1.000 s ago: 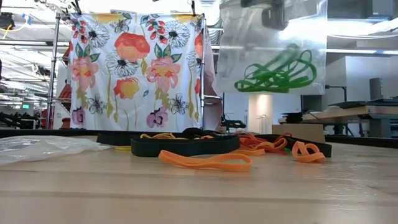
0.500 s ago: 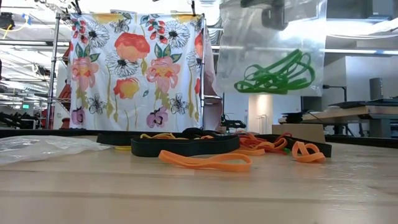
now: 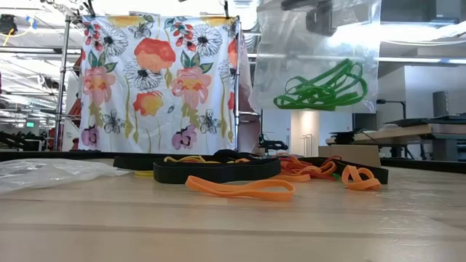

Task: Sort rubber bands
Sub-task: Adjust the rubber bands on the table, then put the green rubber band into the transparent zip bag

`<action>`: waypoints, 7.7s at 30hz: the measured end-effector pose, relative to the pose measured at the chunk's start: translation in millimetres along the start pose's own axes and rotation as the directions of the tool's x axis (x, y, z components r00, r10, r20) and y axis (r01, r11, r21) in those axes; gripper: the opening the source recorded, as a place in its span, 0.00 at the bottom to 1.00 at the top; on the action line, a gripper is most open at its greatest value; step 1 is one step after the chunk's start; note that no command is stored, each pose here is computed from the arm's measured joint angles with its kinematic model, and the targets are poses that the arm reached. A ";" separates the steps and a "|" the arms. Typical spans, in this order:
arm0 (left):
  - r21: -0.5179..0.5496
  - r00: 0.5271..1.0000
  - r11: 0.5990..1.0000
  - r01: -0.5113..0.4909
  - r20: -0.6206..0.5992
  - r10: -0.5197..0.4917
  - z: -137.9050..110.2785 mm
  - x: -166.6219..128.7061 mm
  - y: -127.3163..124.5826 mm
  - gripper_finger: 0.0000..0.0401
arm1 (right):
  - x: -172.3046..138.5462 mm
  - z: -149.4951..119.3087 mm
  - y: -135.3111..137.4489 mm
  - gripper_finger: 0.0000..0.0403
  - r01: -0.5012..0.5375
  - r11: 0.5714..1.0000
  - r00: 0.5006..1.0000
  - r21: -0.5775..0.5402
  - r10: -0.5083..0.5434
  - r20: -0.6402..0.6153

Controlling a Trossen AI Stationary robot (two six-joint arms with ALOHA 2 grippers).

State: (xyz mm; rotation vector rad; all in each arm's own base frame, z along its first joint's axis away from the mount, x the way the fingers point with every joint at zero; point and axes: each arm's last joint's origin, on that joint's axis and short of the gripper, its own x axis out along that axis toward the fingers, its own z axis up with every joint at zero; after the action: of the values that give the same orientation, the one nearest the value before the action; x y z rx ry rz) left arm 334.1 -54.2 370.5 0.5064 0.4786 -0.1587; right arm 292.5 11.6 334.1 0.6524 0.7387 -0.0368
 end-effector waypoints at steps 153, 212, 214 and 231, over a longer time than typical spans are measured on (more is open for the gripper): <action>-0.039 0.991 0.992 -0.119 -0.071 0.116 -146.0 235.2 -42.3 0.33 | -26.0 36.4 -62.3 0.00 0.161 0.978 0.977 0.132 -0.177 0.117; 0.230 0.863 0.971 0.071 -0.502 0.056 -135.4 175.7 -70.8 0.33 | -27.2 33.7 -67.2 0.00 0.189 0.972 0.976 0.141 -0.202 0.080; 0.234 0.852 0.969 0.083 -0.522 0.054 -135.8 173.8 -74.5 0.33 | -27.4 34.0 -67.7 0.00 0.190 0.972 0.976 0.141 -0.203 0.081; 0.117 0.936 0.988 0.096 -0.349 -0.049 -89.7 125.4 -57.7 0.33 | -28.1 35.2 -69.1 0.00 0.190 0.971 0.975 0.147 -0.205 0.089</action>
State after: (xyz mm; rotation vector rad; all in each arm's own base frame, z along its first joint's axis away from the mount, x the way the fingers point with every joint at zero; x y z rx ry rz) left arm 393.2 -62.9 217.0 0.6517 0.8363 -0.1742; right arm 275.6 -69.1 334.1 0.7012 0.7031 -0.3055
